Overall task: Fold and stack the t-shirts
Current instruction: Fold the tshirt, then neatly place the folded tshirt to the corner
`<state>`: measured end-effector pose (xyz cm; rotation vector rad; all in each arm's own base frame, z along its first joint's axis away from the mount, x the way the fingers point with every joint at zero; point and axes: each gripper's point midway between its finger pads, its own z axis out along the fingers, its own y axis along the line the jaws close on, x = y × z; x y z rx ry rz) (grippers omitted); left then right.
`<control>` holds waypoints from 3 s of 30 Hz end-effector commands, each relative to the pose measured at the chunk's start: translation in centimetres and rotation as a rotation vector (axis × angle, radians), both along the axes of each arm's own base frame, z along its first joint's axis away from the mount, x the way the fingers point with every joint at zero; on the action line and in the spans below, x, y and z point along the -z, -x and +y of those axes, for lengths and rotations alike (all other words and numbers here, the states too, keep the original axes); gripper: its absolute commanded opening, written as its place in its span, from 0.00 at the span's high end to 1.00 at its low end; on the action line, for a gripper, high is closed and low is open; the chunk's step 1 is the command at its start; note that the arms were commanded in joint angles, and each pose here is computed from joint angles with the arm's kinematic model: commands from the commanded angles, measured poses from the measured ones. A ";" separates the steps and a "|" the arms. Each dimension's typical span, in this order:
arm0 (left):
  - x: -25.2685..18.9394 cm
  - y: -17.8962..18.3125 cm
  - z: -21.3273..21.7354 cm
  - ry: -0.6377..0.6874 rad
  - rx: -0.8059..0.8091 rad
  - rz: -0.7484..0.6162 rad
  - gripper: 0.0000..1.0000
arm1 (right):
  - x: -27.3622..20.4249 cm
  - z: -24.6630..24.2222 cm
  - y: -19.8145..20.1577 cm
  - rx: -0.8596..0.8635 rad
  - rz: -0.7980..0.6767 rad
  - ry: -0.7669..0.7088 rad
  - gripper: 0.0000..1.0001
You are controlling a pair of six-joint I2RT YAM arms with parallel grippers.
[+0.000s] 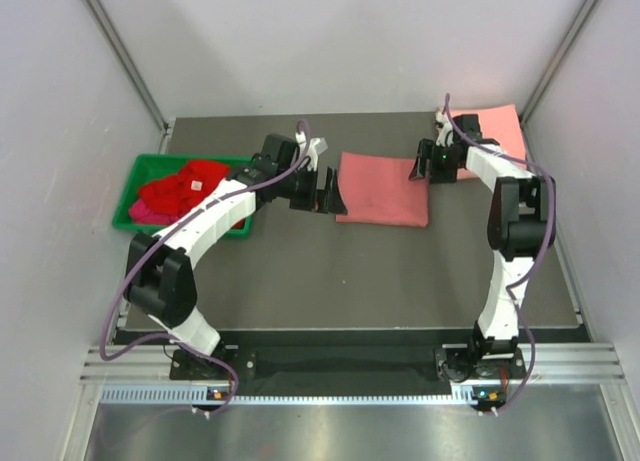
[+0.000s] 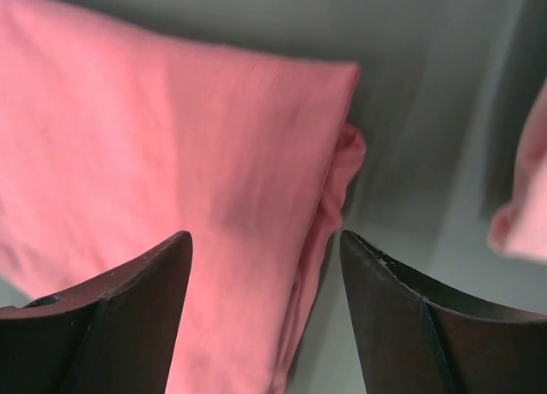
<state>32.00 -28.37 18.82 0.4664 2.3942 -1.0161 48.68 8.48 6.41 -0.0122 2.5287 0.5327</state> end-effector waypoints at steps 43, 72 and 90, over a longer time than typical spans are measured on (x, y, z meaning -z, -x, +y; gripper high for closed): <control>-1.1 0.4 0.2 0.057 -0.030 -0.086 0.01 | -10.0 -5.5 -3.6 0.002 -0.295 0.331 1.00; 1.1 0.2 0.2 0.016 -0.034 -0.043 0.01 | -19.8 -16.7 -9.2 0.196 -0.462 0.464 1.00; 1.8 0.1 0.0 0.009 -0.021 -0.018 0.01 | -12.0 -25.6 -12.7 0.443 -0.445 0.303 1.00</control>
